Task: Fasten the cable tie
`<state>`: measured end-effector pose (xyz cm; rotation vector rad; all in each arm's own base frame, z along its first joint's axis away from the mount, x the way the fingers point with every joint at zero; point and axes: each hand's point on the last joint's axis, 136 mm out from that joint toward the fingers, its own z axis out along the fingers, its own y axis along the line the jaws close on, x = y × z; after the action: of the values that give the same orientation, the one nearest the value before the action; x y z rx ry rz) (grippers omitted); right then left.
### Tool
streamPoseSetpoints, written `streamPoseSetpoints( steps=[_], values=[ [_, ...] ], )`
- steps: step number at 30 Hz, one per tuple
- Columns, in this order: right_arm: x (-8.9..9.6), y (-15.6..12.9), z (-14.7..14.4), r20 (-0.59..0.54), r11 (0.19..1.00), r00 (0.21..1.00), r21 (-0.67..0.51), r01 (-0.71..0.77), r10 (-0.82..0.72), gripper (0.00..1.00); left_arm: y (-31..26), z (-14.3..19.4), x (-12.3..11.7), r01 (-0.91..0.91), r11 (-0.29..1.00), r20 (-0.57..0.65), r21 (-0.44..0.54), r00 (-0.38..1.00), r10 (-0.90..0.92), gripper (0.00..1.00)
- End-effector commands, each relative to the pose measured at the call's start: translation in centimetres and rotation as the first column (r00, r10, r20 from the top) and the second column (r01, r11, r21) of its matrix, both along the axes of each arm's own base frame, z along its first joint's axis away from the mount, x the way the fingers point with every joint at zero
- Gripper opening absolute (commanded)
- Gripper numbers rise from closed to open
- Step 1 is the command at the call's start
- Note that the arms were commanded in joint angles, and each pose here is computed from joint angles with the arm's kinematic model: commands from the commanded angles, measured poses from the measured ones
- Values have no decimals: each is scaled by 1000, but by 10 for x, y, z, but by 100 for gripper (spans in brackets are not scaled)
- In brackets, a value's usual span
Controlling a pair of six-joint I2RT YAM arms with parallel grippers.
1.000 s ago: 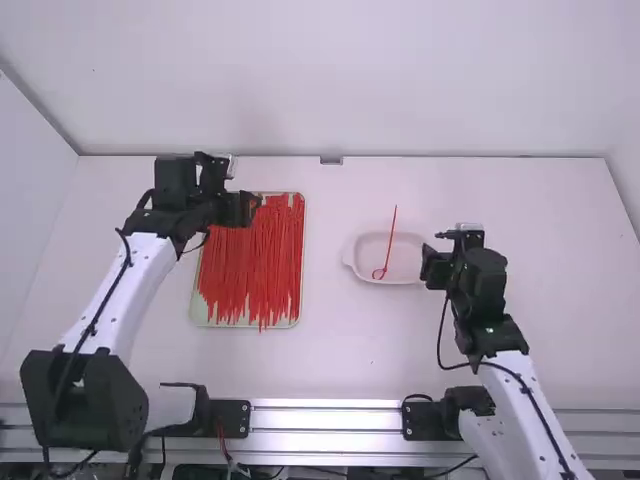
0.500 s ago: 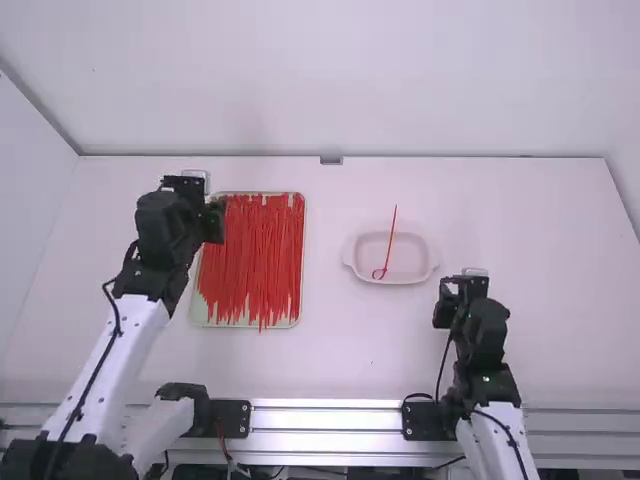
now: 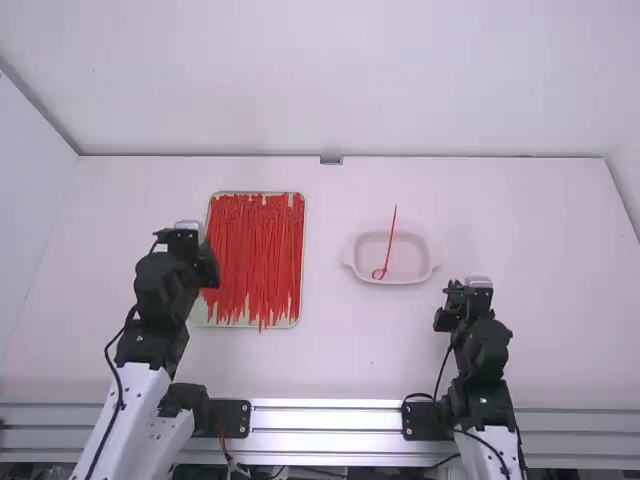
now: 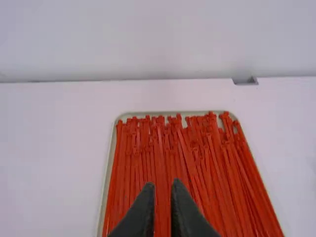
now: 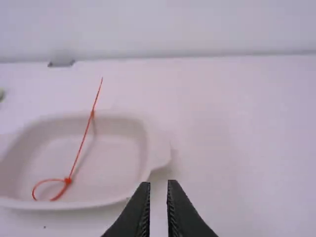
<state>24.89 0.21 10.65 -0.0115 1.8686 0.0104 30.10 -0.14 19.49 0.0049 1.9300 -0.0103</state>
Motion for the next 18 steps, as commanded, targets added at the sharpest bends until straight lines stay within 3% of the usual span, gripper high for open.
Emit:
streamPoseSetpoints(
  steps=[1, 7, 18],
  values=[
    [-1, 1, 2, 21, 1000, 1000, 3, -2, 2, 7, 1, -7, -9, -9, 1000, 13, 5, 1000, 8, 5],
    [-1, 1, 20, 101, 1000, 995, 3, -2, 2, 0, 1, -35, -27, -9, 1000, 13, 5, 1000, 8, 0],
    [-3, 1, 41, 192, 1000, 981, 3, -3, 2, 0, 1, -79, -47, -9, 1000, 13, 5, 1000, 8, 0]
  ],
)
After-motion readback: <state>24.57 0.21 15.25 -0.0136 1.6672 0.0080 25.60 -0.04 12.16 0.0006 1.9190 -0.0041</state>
